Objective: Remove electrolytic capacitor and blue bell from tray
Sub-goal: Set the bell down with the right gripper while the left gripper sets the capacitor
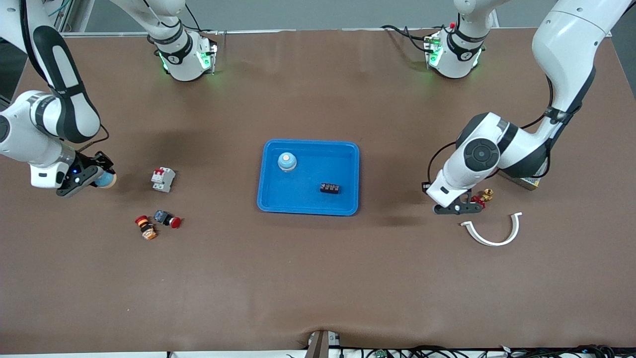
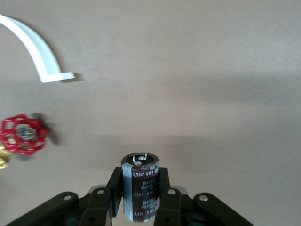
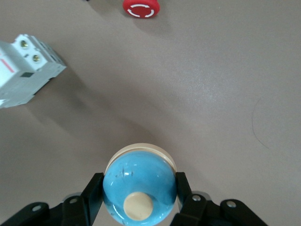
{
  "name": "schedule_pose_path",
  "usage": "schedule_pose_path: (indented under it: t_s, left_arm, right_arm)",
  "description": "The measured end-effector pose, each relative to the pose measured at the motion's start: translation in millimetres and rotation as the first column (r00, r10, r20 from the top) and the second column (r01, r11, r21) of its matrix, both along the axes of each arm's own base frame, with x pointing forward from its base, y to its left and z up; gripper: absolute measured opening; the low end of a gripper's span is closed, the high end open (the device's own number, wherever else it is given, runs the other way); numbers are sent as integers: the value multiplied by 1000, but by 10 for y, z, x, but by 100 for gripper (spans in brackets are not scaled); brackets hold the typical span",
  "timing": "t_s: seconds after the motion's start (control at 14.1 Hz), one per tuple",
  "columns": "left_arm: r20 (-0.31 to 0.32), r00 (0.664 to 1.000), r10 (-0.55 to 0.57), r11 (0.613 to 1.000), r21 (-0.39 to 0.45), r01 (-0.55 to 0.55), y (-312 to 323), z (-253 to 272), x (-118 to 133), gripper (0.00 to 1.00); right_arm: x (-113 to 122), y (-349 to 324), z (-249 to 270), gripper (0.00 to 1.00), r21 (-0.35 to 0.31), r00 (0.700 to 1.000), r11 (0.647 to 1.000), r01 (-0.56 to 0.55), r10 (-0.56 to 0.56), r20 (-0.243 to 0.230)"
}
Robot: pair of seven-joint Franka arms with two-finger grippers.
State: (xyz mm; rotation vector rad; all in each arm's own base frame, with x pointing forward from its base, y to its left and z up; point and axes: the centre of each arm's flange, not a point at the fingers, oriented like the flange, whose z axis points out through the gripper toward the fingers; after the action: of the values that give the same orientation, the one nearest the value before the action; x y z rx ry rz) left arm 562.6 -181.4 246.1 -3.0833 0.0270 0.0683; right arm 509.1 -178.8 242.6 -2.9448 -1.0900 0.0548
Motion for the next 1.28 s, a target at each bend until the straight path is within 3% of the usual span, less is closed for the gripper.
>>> schedule_pose_path:
  t_s: [0.14, 0.5, 1.28]
  left_arm:
    - [32, 998, -51, 998, -20, 52, -99, -158, -238, 34]
    - [67, 991, -118, 992, 61, 114, -137, -430, -689, 34]
    - [76, 990, -121, 993, 14, 120, -163, -575, -871, 34]
  right_arm:
    - [-34, 19, -155, 66, -5, 1000, 1000, -1, 1, 18]
    - [-71, 68, -347, 66, 5, 1000, 1000, 7, -7, 22]
    - [-42, 186, -442, 66, 31, 999, 999, 21, -22, 27]
